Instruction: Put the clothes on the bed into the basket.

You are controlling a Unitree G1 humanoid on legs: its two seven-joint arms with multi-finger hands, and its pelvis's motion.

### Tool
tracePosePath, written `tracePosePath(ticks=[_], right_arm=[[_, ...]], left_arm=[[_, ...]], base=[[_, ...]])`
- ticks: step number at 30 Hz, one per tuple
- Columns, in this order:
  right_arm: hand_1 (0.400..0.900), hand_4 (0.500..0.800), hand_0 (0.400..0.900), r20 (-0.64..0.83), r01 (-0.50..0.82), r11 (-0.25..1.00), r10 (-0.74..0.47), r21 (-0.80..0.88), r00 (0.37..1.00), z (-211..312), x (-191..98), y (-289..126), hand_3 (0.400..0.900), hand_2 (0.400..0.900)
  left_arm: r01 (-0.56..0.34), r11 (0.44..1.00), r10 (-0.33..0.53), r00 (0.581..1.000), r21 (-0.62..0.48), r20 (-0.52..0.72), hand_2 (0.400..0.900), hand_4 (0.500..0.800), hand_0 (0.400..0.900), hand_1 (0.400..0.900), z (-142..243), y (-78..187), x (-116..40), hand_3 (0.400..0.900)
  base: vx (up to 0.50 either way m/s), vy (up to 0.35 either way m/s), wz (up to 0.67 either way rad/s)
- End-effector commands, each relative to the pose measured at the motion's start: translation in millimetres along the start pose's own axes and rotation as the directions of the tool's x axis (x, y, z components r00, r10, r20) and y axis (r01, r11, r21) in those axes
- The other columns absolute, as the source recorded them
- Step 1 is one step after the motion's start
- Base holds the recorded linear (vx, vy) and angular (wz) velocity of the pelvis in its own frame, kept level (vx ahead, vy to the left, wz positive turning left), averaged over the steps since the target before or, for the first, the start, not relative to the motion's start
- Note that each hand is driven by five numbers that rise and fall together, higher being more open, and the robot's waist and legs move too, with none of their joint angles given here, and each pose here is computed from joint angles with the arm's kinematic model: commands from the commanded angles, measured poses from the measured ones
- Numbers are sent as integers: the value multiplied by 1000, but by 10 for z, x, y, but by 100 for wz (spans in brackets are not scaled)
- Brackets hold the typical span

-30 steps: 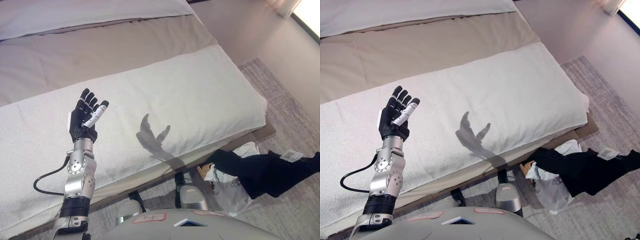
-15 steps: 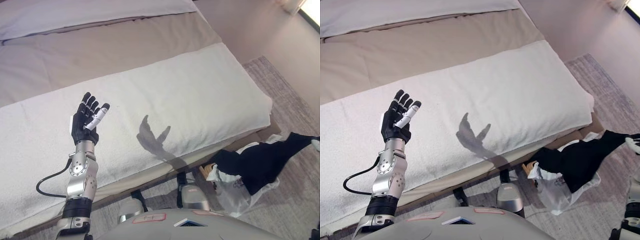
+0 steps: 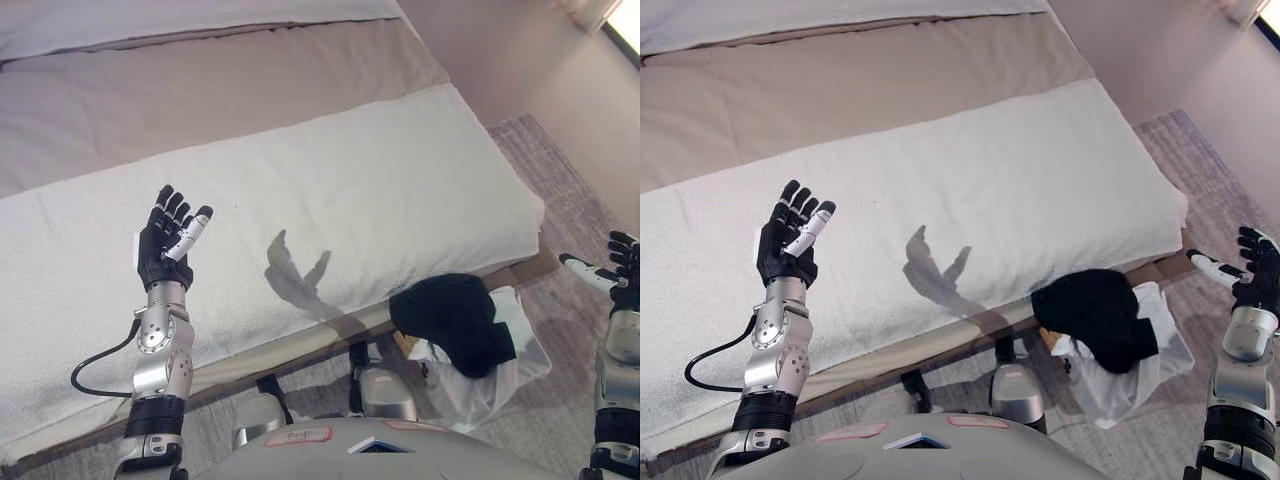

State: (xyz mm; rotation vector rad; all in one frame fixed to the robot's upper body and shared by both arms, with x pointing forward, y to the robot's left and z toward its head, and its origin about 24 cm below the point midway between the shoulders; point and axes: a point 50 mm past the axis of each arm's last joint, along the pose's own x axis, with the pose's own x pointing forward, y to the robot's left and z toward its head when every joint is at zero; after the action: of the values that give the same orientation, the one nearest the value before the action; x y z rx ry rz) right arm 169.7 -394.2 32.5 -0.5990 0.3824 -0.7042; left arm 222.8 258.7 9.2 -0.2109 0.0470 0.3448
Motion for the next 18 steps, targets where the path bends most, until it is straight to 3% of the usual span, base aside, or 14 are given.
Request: tracePosePath(ticks=[1, 6, 13, 18], right_arm=[[900, 800, 900, 204, 170, 984, -176, 46, 963, 447, 97, -434, 900, 900], [900, 800, 900, 169, 162, 987, -163, 24, 972, 402, 160, -388, 900, 900], [900, 800, 900, 312, 146, 987, -159, 65, 937, 784, 146, -233, 900, 900], [900, 800, 900, 412, 24, 996, -59, 89, 909, 1031, 119, 114, 900, 900]], left_arm=[[34, 999, -40, 962, 28, 269, 900, 800, 900, 900, 542, -75, 169, 900], [42, 999, -49, 962, 33, 267, 900, 800, 900, 900, 533, -89, 166, 900], [40, 998, -51, 963, 45, 263, 900, 800, 900, 900, 521, -118, 188, 900], [64, 994, -85, 962, 87, 259, 900, 800, 900, 900, 507, -171, 180, 900]], base=[[0, 0, 0], [-5, -4, 1], [-5, 1, 0], [-10, -4, 4]])
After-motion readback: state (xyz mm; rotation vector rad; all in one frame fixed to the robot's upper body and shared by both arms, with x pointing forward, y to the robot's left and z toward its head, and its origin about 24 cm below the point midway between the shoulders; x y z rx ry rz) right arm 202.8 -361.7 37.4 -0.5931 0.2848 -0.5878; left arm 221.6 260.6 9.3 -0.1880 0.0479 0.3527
